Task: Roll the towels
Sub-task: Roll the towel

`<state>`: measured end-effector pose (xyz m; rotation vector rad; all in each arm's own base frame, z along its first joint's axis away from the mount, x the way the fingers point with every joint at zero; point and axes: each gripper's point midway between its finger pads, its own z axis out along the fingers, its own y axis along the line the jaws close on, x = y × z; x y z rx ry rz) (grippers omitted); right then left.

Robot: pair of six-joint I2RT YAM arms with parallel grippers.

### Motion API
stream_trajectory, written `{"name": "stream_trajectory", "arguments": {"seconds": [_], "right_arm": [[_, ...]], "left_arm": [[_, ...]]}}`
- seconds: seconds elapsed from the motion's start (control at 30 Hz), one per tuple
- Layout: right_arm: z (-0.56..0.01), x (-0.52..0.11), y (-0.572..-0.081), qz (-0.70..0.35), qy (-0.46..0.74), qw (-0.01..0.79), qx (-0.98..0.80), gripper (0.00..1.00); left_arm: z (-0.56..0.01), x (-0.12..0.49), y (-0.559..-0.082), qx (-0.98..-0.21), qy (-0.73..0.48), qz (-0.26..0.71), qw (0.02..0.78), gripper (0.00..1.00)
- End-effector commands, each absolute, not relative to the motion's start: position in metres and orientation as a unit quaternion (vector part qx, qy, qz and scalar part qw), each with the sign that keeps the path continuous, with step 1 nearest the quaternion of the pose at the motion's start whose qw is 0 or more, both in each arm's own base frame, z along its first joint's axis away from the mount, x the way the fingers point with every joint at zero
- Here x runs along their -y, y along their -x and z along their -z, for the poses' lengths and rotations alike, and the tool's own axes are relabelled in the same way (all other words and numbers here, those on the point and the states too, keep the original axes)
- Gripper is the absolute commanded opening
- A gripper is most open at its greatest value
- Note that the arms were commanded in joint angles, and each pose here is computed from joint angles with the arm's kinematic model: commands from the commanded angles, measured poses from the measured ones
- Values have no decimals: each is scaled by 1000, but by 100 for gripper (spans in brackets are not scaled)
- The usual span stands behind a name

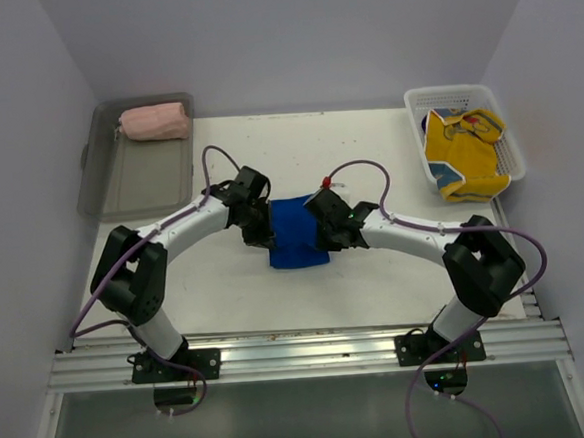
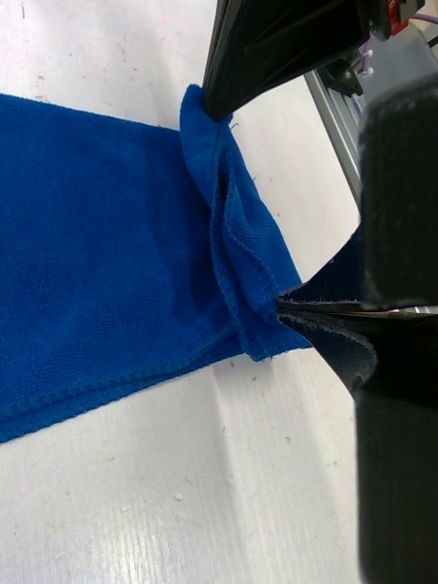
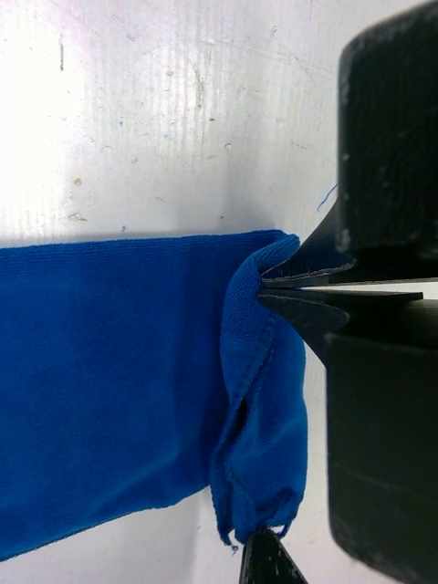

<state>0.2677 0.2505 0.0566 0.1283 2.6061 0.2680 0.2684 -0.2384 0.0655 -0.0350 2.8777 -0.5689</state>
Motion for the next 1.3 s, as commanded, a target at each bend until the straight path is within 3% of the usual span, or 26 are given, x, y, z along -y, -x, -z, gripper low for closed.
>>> {"name": "stream_trajectory", "arguments": {"seconds": [0.0,0.53,0.6,0.63,0.67,0.8,0.9,0.97,1.0,1.03,1.27], "right_arm": [[-71,-261,-287,-117,-55,279,-952,0],[-57,-263,-308,-99,-79,277,-952,2],[-63,-263,-312,-100,-77,284,-950,13],[-66,-261,-313,-95,-77,290,-949,26],[-74,-260,-314,-97,-75,297,-947,29],[-96,-245,-313,-89,-86,327,-937,37],[-103,-241,-305,-95,-88,337,-933,38],[-102,-247,-297,-98,-72,333,-935,30],[-100,-251,-294,-99,-65,329,-937,25],[-95,-253,-291,-94,-59,324,-940,18],[-77,-267,-293,-95,-37,304,-947,13]], "left_arm": [[-70,234,-279,-977,10,175,118,0],[-46,236,-309,-981,0,140,132,0],[-53,232,-315,-982,3,127,143,13],[-59,230,-319,-981,2,121,154,18],[-67,231,-324,-979,2,122,166,28],[-93,230,-331,-973,-7,122,195,41],[-102,228,-326,-972,1,128,199,42],[-109,231,-318,-969,5,150,198,36],[-103,230,-310,-969,5,156,192,9],[-110,235,-302,-965,-3,182,189,0],[-101,262,-274,-943,-22,291,159,0]]}}
